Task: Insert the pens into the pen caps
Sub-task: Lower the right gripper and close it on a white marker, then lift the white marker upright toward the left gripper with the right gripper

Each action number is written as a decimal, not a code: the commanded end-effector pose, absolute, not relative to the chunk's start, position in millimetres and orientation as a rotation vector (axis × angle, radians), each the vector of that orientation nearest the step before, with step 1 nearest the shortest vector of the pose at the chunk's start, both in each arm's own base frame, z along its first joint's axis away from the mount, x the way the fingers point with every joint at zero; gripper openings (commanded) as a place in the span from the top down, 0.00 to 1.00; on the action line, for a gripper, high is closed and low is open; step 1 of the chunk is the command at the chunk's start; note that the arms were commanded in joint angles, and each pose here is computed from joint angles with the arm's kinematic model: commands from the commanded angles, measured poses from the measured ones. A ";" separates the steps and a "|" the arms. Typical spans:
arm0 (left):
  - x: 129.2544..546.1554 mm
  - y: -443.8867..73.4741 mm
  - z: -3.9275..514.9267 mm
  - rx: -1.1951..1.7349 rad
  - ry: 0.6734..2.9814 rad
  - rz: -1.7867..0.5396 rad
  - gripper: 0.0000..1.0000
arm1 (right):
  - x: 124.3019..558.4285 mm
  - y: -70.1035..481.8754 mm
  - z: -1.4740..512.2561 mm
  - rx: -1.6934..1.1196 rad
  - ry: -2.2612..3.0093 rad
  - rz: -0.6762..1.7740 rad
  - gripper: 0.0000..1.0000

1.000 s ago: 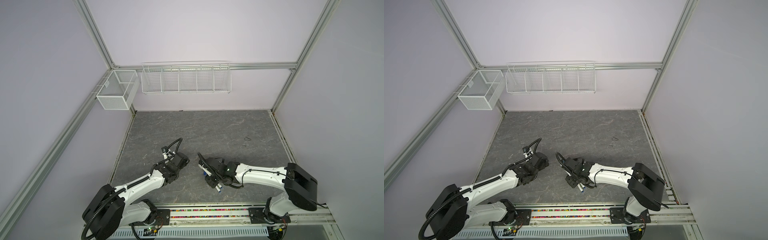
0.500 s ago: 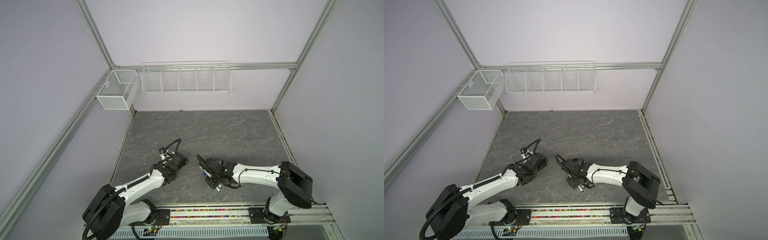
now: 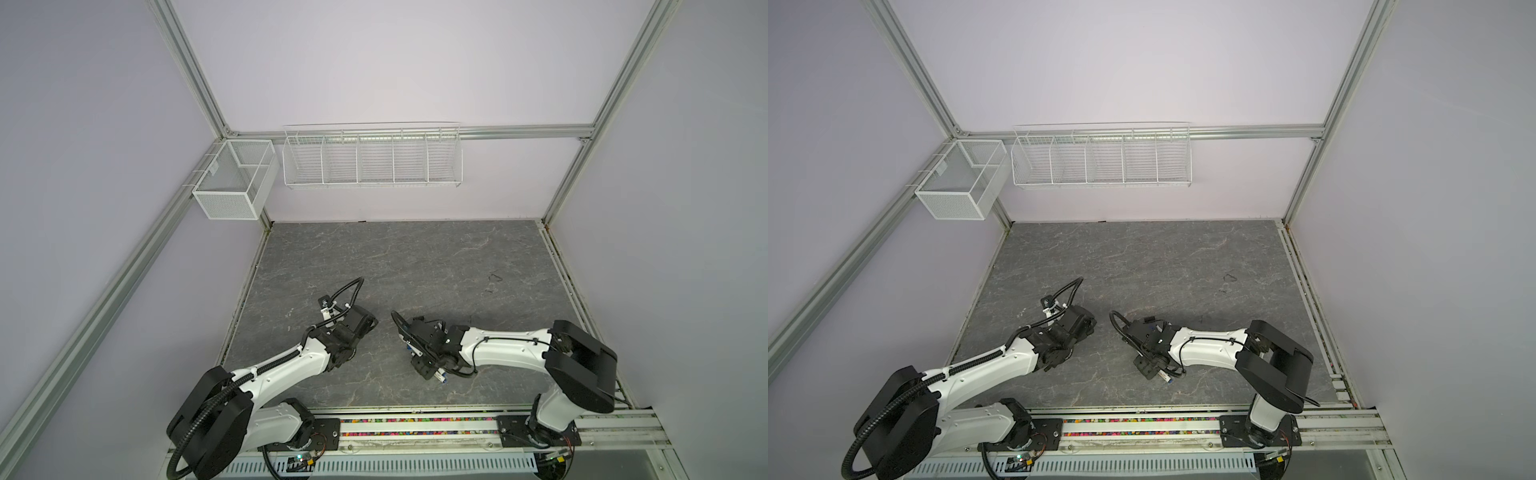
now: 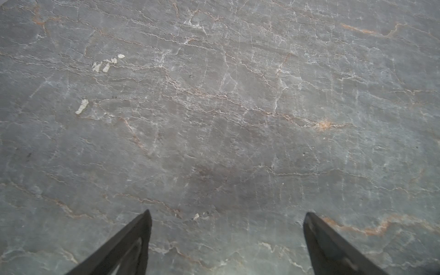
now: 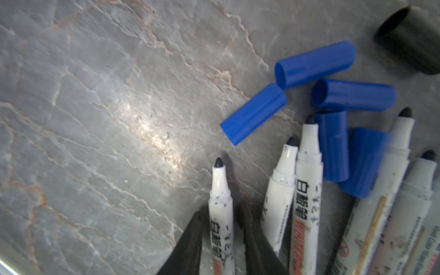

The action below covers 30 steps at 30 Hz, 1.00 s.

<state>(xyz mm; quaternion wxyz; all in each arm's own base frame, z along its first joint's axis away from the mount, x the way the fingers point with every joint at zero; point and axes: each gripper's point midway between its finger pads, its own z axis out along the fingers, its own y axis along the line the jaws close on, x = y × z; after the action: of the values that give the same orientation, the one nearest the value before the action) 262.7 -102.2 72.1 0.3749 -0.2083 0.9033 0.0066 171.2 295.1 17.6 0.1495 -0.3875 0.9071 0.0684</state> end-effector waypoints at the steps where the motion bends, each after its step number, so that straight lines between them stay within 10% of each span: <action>1: 263.6 -98.4 72.9 -0.567 2.306 0.034 0.01 | 169.6 287.1 9.7 -1.123 2.643 0.144 0.69; 14: 266.7 -104.4 82.3 -0.536 2.295 -0.012 0.01 | 163.8 306.0 14.8 -1.211 2.593 0.169 0.88; 30: 273.0 -183.8 104.9 -0.213 2.279 -0.529 0.00 | 231.5 314.0 151.9 -0.739 2.336 0.666 0.93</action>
<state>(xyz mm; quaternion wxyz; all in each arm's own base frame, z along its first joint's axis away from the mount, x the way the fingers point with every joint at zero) 271.5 -154.1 91.4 0.3792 -0.1397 0.9049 -0.1338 221.3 311.5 140.3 0.2864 -0.3150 0.8803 0.2091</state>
